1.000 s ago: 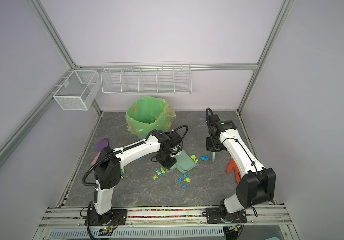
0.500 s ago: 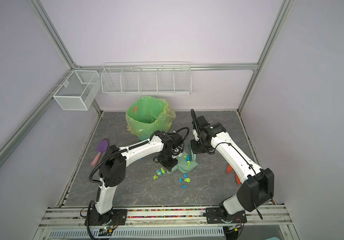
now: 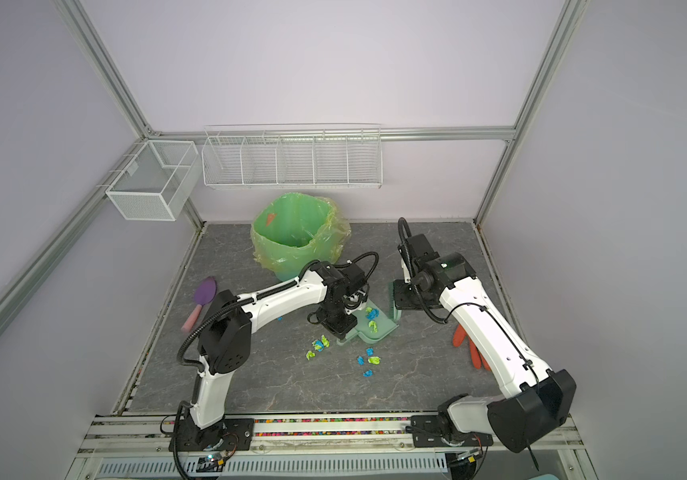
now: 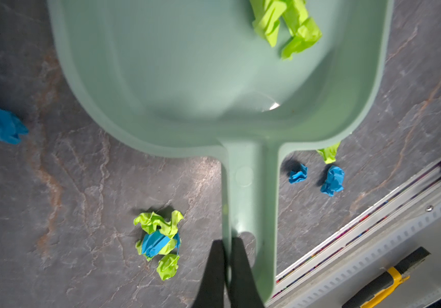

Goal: Sweep away the paper scraps from the table
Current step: 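Sweep the paper scraps into the dustpan with the right gripper's brush, then lift the loaded dustpan with the left gripper over the green bin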

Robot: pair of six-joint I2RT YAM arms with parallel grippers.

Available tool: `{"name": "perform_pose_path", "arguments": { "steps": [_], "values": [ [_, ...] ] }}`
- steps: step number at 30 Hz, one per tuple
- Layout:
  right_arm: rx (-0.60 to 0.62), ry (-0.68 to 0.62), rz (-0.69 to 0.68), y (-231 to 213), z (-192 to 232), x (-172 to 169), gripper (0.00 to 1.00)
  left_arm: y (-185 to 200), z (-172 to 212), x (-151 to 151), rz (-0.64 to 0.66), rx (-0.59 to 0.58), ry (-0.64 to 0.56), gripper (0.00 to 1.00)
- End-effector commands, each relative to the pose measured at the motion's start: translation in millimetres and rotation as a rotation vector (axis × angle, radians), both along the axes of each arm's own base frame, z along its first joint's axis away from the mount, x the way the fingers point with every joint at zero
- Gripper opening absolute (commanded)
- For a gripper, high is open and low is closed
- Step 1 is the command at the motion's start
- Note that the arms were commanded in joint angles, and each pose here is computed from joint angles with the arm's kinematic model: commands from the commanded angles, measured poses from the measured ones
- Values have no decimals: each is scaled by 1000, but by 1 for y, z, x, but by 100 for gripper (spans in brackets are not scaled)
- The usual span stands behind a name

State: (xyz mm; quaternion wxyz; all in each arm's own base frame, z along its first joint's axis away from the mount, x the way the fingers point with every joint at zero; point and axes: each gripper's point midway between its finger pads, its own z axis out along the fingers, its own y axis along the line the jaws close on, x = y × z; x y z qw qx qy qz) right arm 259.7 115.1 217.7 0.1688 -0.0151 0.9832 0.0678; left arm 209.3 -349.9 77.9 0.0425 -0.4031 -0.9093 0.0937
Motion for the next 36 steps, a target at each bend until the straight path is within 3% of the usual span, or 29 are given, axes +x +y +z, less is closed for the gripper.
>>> {"name": "perform_pose_path", "arguments": {
  "steps": [1, 16, 23, 31, 36],
  "values": [
    [16, -71, -102, -21, 22, -1, 7, -4, 19, 7, 23, -36, -69, 0],
    [57, -104, -225, -56, 17, -20, 6, 5, 86, 35, 137, -101, -298, 0],
    [104, -120, -200, -51, 15, -21, 6, 24, 108, 59, 186, -2, -446, 0],
    [128, -126, -151, -48, 11, -20, 6, 25, 160, 73, 258, -21, -559, 0],
    [154, -128, -136, -47, 8, -14, 6, 20, 178, 74, 287, -36, -547, 0]
  ]
}}
